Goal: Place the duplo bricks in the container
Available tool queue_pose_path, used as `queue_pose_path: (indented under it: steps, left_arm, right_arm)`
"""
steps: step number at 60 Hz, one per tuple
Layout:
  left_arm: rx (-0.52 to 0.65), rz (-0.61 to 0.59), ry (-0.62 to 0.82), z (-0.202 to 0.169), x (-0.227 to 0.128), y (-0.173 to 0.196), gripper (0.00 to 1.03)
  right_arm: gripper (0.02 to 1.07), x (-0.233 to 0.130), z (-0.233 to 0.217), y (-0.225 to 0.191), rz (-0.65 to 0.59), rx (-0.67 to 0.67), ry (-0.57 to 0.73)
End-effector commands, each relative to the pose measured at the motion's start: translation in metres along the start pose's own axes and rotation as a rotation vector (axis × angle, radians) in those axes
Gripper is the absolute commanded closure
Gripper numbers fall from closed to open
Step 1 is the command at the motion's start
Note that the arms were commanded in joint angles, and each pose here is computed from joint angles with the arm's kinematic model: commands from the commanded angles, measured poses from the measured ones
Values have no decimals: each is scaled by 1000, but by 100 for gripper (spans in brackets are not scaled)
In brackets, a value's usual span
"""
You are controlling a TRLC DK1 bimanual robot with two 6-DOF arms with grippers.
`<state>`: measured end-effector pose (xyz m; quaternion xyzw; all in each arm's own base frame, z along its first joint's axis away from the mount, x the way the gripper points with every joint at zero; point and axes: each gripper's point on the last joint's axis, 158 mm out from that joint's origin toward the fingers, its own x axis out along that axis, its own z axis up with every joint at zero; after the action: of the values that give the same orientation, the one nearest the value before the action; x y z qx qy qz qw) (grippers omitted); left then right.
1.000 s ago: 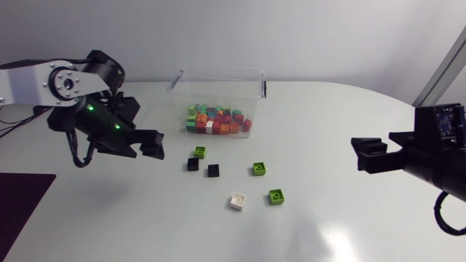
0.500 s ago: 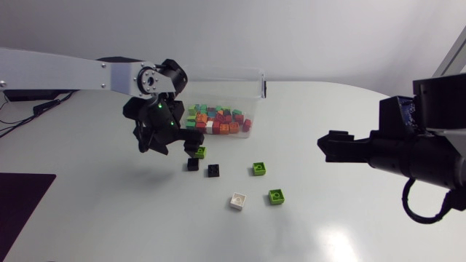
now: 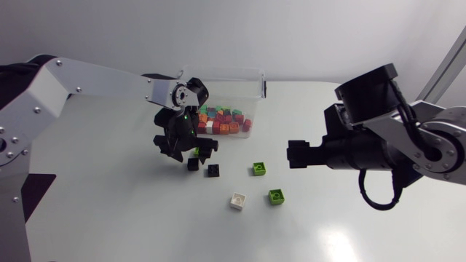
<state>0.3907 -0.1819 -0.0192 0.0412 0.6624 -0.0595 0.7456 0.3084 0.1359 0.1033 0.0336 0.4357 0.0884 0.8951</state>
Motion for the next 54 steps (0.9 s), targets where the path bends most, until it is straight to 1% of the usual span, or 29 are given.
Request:
queue_pose_path:
  steps: [1, 3, 6, 11, 14, 15, 16, 17, 18, 29, 32, 35, 39, 42, 50, 51, 53, 54]
  left_arm:
    - [-38, 7, 0, 6, 7, -4, 35]
    - [-46, 8, -2, 6, 9, -4, 39]
    - [-50, 12, -4, 6, 11, -3, 43]
    - [-62, 20, 3, 5, 16, 0, 48]
    - [-73, 28, 4, 5, 18, 3, 50]
    - [-74, 30, 3, 5, 19, 3, 53]
    - [-74, 31, 1, 5, 19, 3, 54]
    - [-84, 30, -2, 6, 21, 5, 59]
    - [-87, 32, 1, 6, 22, 6, 61]
    - [-105, 36, 14, 2, 27, 7, 67]
    - [-111, 35, 9, 2, 27, 8, 73]
    - [-111, 32, 1, 1, 26, 8, 77]
    - [-111, 45, -9, 0, 23, 11, 79]
    - [-110, 55, -24, 2, 17, 14, 80]
    - [-111, 53, -69, 9, -3, 20, 80]
    - [-111, 50, -92, 13, -12, 21, 80]
    - [-111, 51, -99, 13, -14, 22, 80]
    - [-110, 57, -145, 19, -28, 24, 80]
  right_arm:
    - [8, 6, -2, 3, -10, 10, 26]
    - [10, 9, -4, 5, -18, 0, 36]
    - [10, 12, -6, 6, -21, -6, 47]
    - [10, 20, -13, 10, -26, -23, 78]
    - [10, 26, -17, 10, -31, -28, 96]
    - [10, 28, -19, 10, -35, -30, 104]
    - [10, 30, -21, 10, -39, -33, 112]
    - [10, 32, -23, 9, -43, -35, 120]
    - [10, 35, -26, 8, -49, -38, 132]
    - [11, 51, -43, 12, -65, -58, 199]
    - [13, 54, -47, 17, -62, -71, 210]
    - [13, 55, -48, 20, -60, -80, 218]
    - [14, 57, -51, 22, -63, -91, 237]
    - [18, 59, -56, 21, -74, -100, 265]
    - [18, 62, -64, 21, -87, -111, 319]
    - [18, 63, -65, 20, -90, -113, 326]
    - [18, 64, -66, 19, -98, -112, 341]
    - [18, 65, -68, 18, -103, -113, 350]
